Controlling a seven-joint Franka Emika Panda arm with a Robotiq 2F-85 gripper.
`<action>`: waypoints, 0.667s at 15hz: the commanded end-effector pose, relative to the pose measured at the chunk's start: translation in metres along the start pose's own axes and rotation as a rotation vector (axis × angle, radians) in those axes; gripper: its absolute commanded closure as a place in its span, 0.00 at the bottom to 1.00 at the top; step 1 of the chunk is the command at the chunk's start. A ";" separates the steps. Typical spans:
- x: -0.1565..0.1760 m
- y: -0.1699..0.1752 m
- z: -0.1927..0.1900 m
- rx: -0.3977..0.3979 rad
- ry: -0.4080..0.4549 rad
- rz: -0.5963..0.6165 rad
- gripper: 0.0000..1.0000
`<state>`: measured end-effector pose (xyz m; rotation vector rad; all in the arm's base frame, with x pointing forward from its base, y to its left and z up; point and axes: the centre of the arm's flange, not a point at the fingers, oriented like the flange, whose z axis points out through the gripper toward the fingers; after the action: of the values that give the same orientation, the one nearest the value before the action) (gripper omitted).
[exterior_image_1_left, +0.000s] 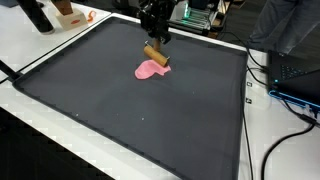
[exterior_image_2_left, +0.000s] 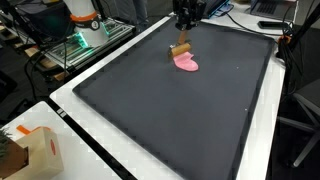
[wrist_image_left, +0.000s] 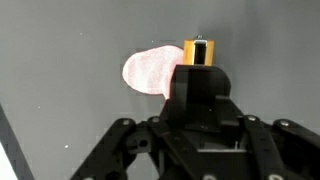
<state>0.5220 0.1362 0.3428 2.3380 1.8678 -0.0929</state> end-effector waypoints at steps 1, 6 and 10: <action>-0.011 -0.005 0.013 -0.020 0.037 -0.048 0.75; -0.017 -0.002 0.028 -0.028 0.063 -0.086 0.75; -0.018 0.003 0.036 -0.047 0.061 -0.104 0.75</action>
<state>0.5235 0.1228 0.3265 2.2535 1.9659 -0.0026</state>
